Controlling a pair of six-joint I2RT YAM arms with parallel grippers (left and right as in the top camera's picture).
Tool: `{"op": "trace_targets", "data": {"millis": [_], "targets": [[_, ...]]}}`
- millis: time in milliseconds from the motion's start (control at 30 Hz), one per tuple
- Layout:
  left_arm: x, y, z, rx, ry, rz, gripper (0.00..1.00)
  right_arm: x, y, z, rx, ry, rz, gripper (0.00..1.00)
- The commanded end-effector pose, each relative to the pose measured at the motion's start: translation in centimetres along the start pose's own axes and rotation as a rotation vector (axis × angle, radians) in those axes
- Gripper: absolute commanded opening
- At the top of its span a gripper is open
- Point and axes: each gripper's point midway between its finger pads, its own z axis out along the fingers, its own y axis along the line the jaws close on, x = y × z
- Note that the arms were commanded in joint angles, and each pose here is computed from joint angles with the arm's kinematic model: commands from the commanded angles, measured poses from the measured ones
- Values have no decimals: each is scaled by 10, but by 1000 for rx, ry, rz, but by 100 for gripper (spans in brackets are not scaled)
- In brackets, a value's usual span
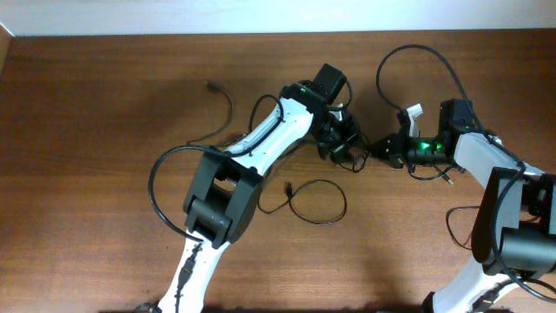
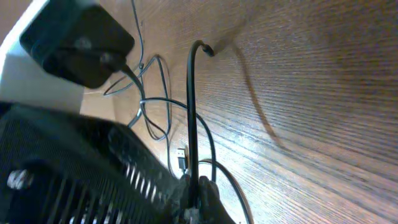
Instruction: Untangle cables
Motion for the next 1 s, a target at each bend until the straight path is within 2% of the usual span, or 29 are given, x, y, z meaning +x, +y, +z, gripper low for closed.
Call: {"op": "trace_targets", "data": {"millis": [0, 33, 67, 100, 133, 167, 267, 300, 400, 500, 667, 767, 967], "targets": [[9, -3, 3, 25, 53, -8, 40, 4, 11, 3, -83, 20, -14, 4], [8, -3, 2, 26, 53, -9, 49, 4, 11, 3, -83, 20, -14, 4], [7, -3, 2, 27, 49, -9, 75, 4, 11, 3, -83, 19, -16, 4], [4, -2, -1, 29, 43, -7, 96, 4, 11, 3, -83, 19, -16, 4], [-1, -1, -5, 33, 34, 22, 96, 4, 11, 3, -83, 19, -16, 4], [-7, 2, -10, 40, 22, 73, 89, 4, 11, 3, -83, 19, -16, 4], [-23, 9, -27, 54, -12, 196, 7, 5, 11, 3, -82, 22, -10, 4], [-29, 16, -33, 41, -25, 246, 0, 7, 10, 3, -77, 28, 3, 4], [-41, 55, -43, -130, -78, 245, 0, 12, 2, 3, -31, 41, 37, 4], [-41, 85, -49, -290, -85, 314, 0, 20, -13, 2, 56, 62, 87, 4], [-52, 125, -67, -528, -154, 274, 0, 39, -42, -3, 234, 109, 172, 4], [-53, 127, -69, -543, -162, 275, 0, 49, -46, 1, 290, 143, 203, 4], [-56, 130, -71, -565, -175, 274, 0, 72, -63, 17, 559, 198, 240, 4]]}}
